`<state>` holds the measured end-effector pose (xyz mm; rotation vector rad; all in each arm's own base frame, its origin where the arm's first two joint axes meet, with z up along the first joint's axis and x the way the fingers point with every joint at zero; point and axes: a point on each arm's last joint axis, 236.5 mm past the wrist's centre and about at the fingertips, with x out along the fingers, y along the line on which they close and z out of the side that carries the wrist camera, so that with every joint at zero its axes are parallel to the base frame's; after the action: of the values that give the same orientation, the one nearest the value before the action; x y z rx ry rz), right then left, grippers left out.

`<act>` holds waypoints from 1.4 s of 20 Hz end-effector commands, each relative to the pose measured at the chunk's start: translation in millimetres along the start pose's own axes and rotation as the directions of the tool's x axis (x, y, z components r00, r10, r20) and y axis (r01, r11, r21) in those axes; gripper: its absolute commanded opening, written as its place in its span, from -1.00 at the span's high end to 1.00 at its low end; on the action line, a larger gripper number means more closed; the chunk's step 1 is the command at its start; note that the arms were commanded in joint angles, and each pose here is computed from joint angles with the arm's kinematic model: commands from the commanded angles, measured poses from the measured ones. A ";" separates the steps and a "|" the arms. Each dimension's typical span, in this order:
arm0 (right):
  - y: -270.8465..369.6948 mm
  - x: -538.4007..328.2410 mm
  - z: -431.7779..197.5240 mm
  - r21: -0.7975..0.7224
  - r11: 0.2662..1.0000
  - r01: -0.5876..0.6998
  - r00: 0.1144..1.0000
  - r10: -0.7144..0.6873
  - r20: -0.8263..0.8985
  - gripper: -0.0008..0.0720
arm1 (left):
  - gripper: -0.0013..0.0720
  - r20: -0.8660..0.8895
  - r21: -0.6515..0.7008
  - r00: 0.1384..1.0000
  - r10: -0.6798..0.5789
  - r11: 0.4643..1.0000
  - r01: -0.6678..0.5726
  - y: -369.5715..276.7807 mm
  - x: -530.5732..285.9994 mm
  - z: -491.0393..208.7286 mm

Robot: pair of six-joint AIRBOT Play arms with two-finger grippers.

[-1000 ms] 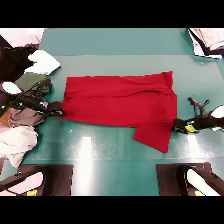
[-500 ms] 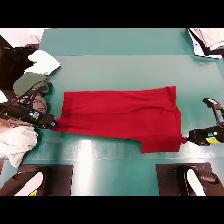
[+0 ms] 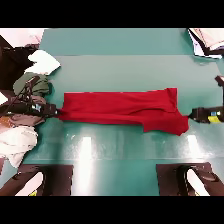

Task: Fold the shirts.

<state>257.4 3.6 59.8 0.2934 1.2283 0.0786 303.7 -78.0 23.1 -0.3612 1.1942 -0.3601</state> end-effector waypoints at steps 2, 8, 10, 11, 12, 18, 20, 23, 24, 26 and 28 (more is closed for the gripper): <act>-7.9 26.0 50.0 0.014 1.000 -0.010 1.000 0.010 -0.002 0.95 | 0.91 0.088 -0.050 0.996 0.003 0.999 0.001 10.8 15.4 34.5; 6.8 71.3 83.2 -0.046 0.999 -0.029 0.998 0.027 -0.050 0.94 | 0.91 0.051 -0.093 0.999 0.009 0.996 -0.005 30.1 44.5 59.9; 13.3 85.8 95.0 -0.062 0.997 -0.035 0.998 0.032 -0.054 0.94 | 0.90 0.056 -0.105 0.998 0.005 0.994 0.001 33.8 51.8 73.1; 15.8 91.3 100.7 -0.068 0.997 -0.037 0.998 0.034 -0.055 0.94 | 0.90 0.081 -0.126 0.997 -0.011 0.992 0.021 31.6 54.0 82.8; 17.8 95.2 106.3 -0.057 0.998 -0.039 0.998 0.035 -0.058 0.94 | 0.35 0.118 -0.148 0.993 -0.029 0.988 0.046 28.4 54.5 93.6; 13.0 85.0 136.4 -0.015 0.998 -0.061 0.998 0.061 -0.022 -0.17 | -0.97 0.313 -0.204 0.943 -0.112 0.962 0.182 0.3 27.0 151.8; 1.0 80.5 127.7 -0.002 0.995 -0.098 0.994 0.098 -0.054 -0.17 | -0.97 0.278 -0.171 0.949 -0.146 0.965 0.198 -11.4 21.7 148.3; -22.7 83.4 103.8 0.084 0.978 -0.191 0.975 0.198 -0.096 -0.52 | -0.65 0.198 -0.163 0.962 -0.189 0.961 0.222 -21.9 23.9 129.9; -33.2 87.0 96.6 0.120 0.971 -0.205 0.972 0.217 -0.095 -0.76 | 0.20 0.175 -0.158 0.964 -0.201 0.961 0.229 -24.8 24.3 124.4; -47.0 96.4 80.8 0.176 0.953 -0.246 0.958 0.267 -0.107 -0.77 | 0.88 0.132 -0.096 0.966 -0.222 0.967 0.235 -30.6 25.3 114.4; -48.5 108.9 64.9 0.193 0.930 -0.313 0.928 0.342 -0.145 -0.77 | 0.88 0.090 -0.080 0.966 -0.241 0.965 0.248 -40.7 28.6 104.7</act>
<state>364.9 -32.7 -18.2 0.5602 1.3417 0.2092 424.0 -104.2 52.5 -0.6312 1.0396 -0.4289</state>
